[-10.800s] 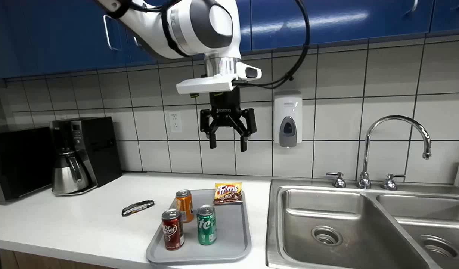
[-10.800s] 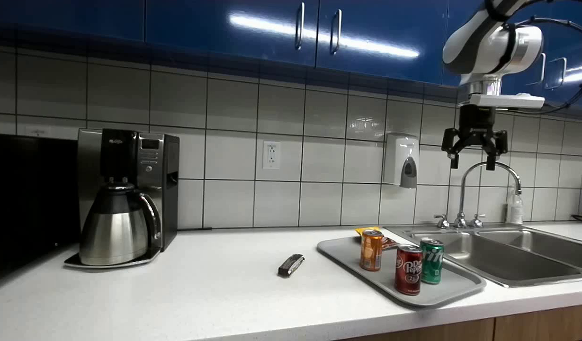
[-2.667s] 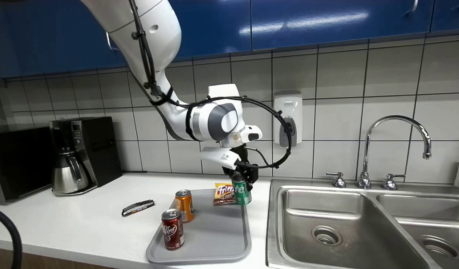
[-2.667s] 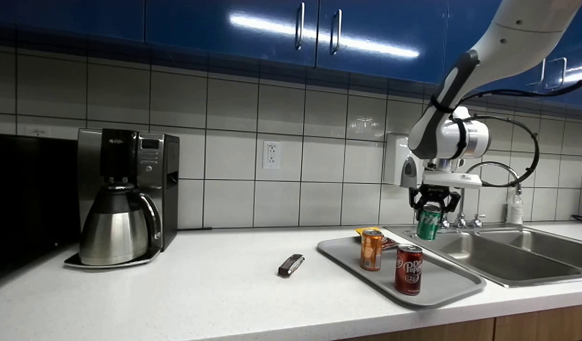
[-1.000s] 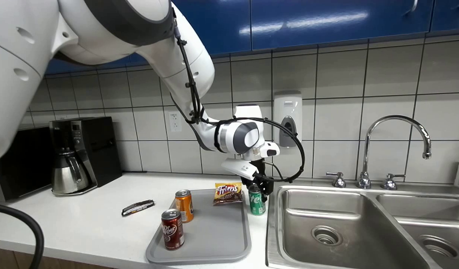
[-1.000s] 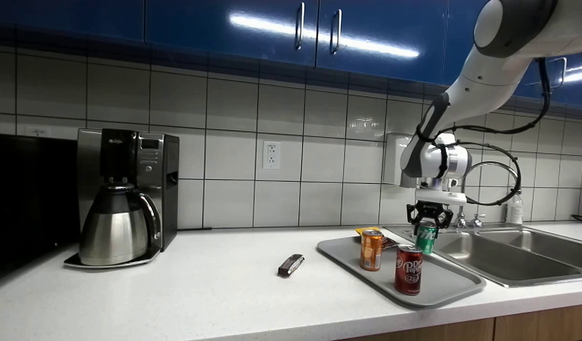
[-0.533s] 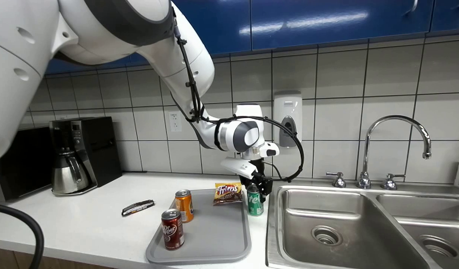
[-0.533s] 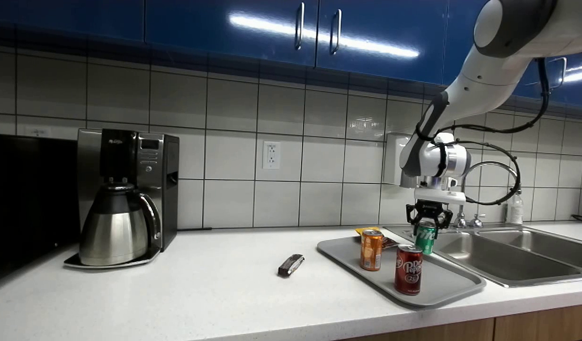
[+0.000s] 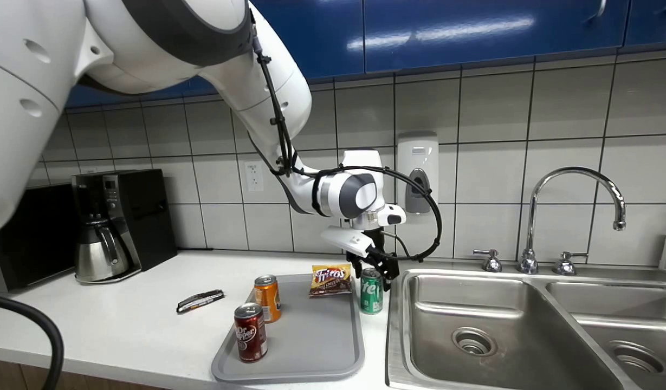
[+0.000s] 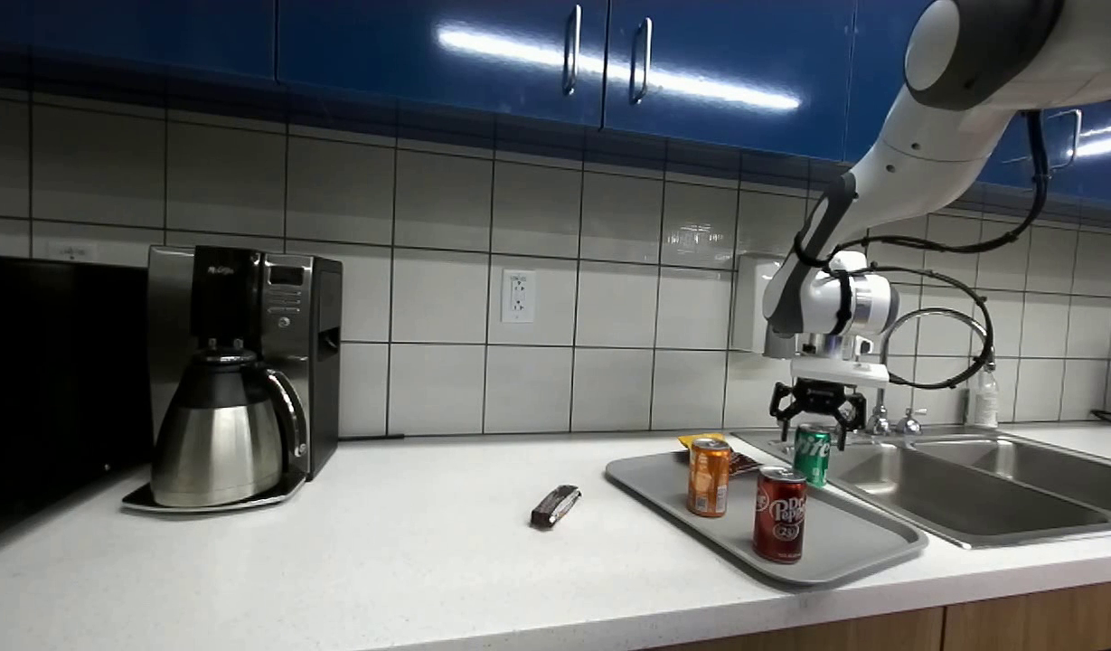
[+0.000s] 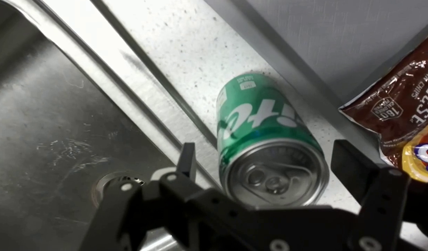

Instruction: Remove the cans from the tray and then put them on the counter

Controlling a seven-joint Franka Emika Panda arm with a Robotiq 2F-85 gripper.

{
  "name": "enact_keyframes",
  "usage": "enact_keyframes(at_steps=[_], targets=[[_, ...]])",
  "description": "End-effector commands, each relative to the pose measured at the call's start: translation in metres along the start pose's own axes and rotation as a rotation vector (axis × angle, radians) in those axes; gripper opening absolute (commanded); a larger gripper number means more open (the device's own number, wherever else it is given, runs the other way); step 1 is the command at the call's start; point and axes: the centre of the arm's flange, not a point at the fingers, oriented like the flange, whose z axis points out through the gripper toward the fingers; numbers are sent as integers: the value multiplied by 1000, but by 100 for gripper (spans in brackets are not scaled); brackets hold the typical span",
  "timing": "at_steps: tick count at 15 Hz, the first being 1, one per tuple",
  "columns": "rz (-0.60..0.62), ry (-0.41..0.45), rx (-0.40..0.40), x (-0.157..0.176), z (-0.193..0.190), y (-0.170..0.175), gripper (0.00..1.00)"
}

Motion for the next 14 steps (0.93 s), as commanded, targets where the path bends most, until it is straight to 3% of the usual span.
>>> enact_keyframes(at_steps=[1, 8, 14], targets=[[11, 15, 18, -2, -19, 3, 100], [-9, 74, 41, -18, -58, 8, 100], [-59, 76, 60, -55, -84, 4, 100]])
